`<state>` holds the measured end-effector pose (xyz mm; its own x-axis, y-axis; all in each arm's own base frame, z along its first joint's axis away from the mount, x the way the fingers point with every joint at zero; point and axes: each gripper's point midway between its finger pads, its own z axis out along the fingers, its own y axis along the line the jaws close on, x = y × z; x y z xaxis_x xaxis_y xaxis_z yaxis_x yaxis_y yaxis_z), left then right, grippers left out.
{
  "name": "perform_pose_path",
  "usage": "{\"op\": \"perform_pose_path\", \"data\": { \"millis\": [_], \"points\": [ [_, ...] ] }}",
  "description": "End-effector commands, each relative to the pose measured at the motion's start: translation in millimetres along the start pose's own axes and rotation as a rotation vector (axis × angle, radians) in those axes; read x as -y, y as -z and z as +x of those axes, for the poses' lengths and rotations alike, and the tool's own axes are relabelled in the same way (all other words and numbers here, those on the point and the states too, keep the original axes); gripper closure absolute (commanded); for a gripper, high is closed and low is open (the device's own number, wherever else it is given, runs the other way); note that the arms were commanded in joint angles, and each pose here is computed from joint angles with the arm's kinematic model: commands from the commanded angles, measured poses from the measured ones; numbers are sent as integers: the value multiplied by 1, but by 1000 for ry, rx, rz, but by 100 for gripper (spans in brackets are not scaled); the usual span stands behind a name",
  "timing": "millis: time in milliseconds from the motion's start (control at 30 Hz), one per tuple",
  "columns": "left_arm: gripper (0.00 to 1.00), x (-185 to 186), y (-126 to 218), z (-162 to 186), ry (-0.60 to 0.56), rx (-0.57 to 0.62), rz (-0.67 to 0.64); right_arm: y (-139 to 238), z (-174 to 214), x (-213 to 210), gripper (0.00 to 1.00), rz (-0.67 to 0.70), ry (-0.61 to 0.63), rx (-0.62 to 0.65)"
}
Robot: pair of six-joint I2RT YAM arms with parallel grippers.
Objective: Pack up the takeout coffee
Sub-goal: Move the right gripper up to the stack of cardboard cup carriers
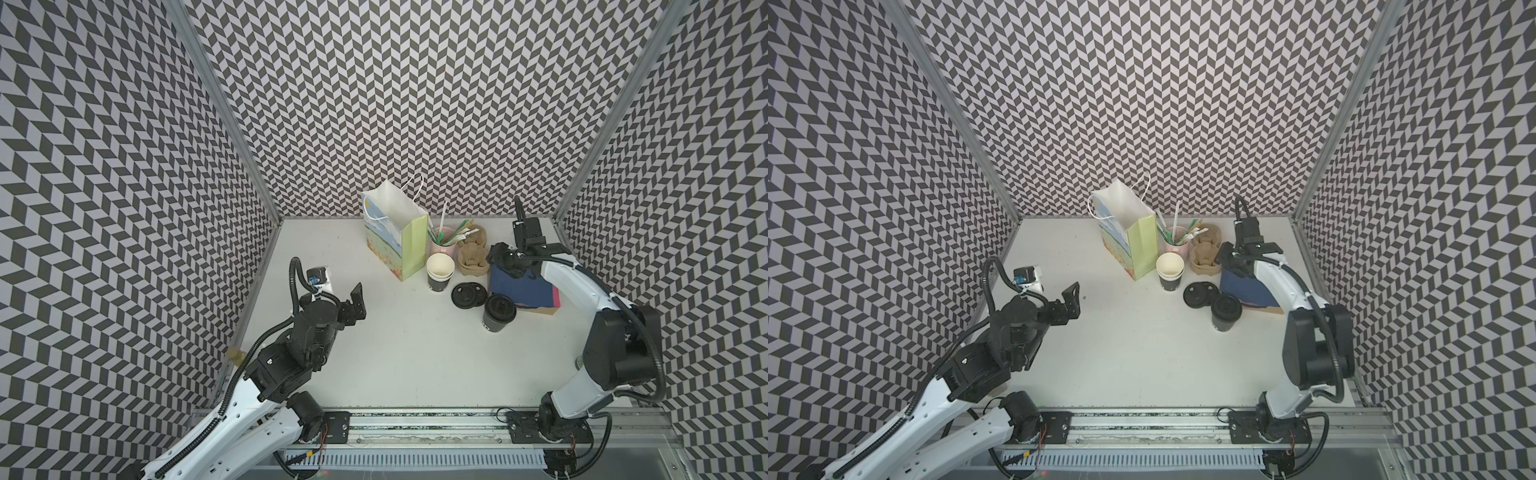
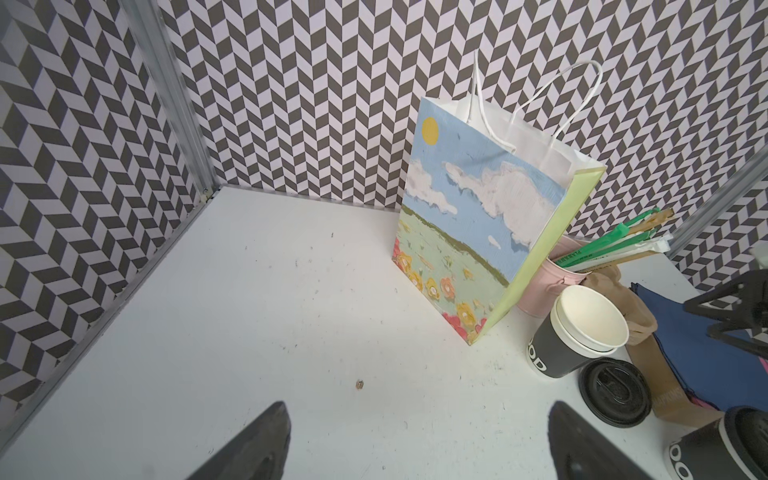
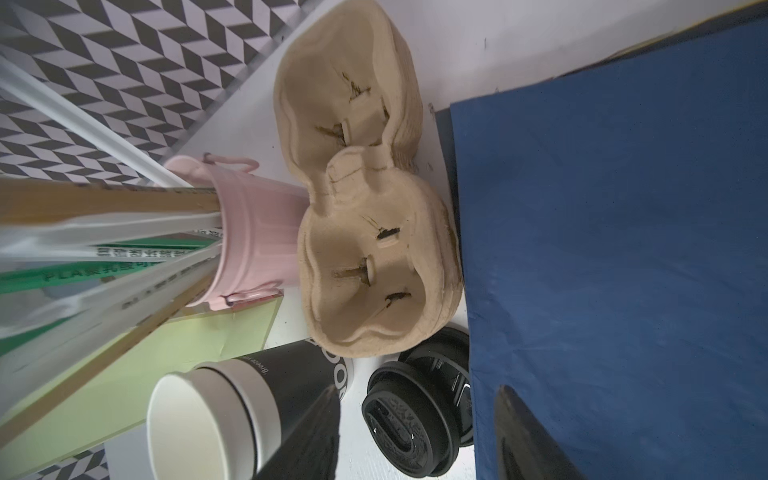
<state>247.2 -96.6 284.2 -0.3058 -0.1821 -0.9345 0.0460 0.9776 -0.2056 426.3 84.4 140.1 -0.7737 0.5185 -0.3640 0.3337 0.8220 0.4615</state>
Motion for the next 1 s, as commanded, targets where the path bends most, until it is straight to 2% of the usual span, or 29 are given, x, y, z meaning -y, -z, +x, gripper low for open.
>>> {"op": "perform_pose_path", "data": {
  "millis": [0, 367, 967],
  "points": [
    [3, -2, 0, -5, -5, 25, -8, -3, -13, -21, 43, -105, -20, 14],
    [3, -1, 0, -4, -9, 26, 2, -27, -21, -13, 45, -88, -34, 15],
    [3, 0, -1, -3, -9, 22, 12, -41, -23, -6, 51, -105, -73, 19]
  ]
}}
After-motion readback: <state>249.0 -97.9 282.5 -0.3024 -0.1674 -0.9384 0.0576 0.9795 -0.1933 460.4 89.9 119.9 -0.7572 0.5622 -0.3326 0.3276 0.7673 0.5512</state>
